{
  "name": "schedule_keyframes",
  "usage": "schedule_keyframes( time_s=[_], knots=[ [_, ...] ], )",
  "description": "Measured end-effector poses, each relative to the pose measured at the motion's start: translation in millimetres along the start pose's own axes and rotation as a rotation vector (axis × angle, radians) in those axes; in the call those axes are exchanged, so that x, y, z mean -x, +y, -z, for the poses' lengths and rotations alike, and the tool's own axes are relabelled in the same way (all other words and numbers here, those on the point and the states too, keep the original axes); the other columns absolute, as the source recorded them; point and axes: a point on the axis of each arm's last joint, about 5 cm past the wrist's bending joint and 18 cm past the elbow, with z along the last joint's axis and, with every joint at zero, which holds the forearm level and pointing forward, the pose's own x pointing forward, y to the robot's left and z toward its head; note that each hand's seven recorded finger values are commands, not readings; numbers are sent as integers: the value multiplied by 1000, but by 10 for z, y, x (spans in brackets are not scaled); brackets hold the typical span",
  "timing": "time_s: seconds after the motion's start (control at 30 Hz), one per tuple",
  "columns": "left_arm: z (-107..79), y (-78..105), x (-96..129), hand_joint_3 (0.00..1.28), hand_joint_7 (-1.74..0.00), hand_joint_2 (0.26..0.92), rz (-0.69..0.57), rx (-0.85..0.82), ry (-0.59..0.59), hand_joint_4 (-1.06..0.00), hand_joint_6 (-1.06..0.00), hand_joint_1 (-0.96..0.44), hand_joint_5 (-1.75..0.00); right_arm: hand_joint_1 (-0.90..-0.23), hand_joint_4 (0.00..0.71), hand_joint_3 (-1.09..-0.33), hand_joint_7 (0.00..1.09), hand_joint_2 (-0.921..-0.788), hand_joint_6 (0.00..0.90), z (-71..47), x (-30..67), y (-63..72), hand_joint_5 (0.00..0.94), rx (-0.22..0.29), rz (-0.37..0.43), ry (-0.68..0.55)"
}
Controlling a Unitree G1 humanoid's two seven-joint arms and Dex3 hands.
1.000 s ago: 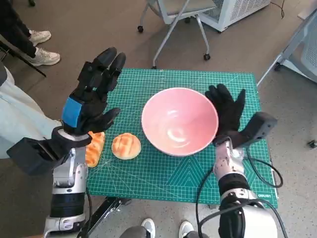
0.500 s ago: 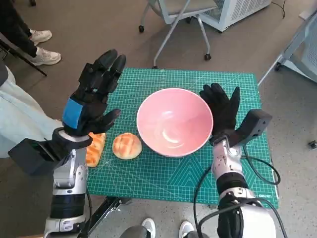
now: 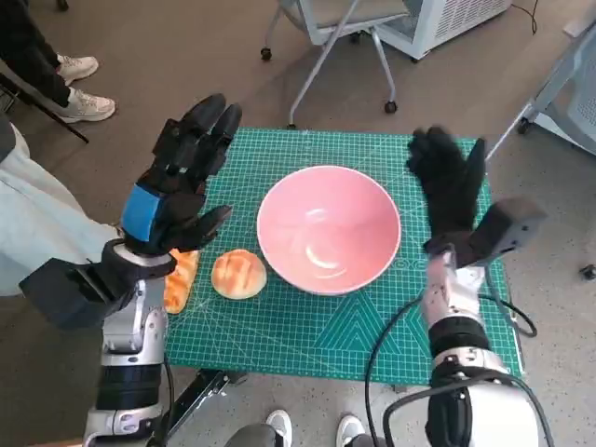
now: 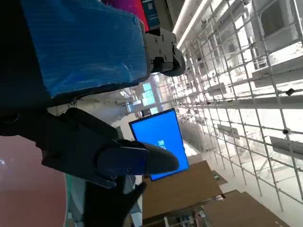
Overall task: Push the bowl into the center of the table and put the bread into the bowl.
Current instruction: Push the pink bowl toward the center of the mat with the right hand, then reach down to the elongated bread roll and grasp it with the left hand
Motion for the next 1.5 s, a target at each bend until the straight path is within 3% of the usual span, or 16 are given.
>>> schedule_keyframes(
  time_s=[0.27,0.63,0.97,1.5],
  knots=[
    [45,-41,-76,301,-464,921,15,24,-4,-139,1,-666,-6,-657,161,-784,197,-921,213,-215,-37,-7,12,101,-129,-232],
    [77,-103,-204,297,-476,921,51,37,-54,-150,1,-676,-10,-654,168,-779,225,-921,211,-387,98,12,11,190,-282,-399],
    [29,-164,-361,295,-541,921,115,33,-112,-156,1,-684,-13,-684,183,-771,325,-921,161,-454,176,89,7,197,-362,-412],
    [15,-158,-409,284,-564,921,148,22,-117,-155,1,-666,-14,-733,193,-749,429,-921,112,-450,198,135,5,178,-391,-366]
  ],
)
